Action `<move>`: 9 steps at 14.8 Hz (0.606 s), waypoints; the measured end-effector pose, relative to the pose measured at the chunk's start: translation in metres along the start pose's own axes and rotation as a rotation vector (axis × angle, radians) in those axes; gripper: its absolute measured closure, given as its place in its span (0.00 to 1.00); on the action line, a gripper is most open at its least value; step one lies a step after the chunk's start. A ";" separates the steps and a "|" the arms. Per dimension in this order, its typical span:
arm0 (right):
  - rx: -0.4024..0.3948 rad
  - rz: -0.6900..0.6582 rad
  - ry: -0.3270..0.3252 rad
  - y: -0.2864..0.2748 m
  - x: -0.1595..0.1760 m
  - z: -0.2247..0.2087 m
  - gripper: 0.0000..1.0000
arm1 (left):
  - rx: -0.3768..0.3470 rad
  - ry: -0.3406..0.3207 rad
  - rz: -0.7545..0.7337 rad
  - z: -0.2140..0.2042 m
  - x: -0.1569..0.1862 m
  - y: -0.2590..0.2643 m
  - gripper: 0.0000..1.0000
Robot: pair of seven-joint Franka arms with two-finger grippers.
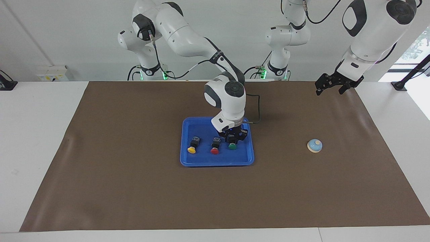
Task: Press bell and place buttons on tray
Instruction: 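Carry the green button into the tray and release it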
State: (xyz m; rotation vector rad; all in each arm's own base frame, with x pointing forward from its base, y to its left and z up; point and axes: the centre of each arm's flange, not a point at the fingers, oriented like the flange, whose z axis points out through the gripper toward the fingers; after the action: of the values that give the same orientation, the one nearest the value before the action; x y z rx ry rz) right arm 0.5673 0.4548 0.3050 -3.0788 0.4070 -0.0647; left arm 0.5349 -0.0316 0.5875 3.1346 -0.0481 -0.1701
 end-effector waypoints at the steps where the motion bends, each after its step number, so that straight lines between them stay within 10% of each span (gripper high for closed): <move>1: -0.014 -0.005 0.005 0.001 0.002 -0.003 0.22 | 0.000 0.000 0.000 0.000 0.000 0.000 0.00; 3: -0.029 0.000 0.019 0.005 0.014 -0.023 0.03 | 0.000 0.000 0.000 0.000 0.000 0.000 0.00; 9: -0.073 -0.032 0.076 0.080 0.072 -0.135 0.00 | 0.000 0.000 0.000 0.000 0.000 0.000 0.00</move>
State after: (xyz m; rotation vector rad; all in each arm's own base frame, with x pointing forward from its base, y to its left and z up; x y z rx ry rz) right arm 0.6095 0.3554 0.4389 -3.1634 0.3706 -0.1724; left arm 0.5349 -0.0316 0.5875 3.1346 -0.0481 -0.1701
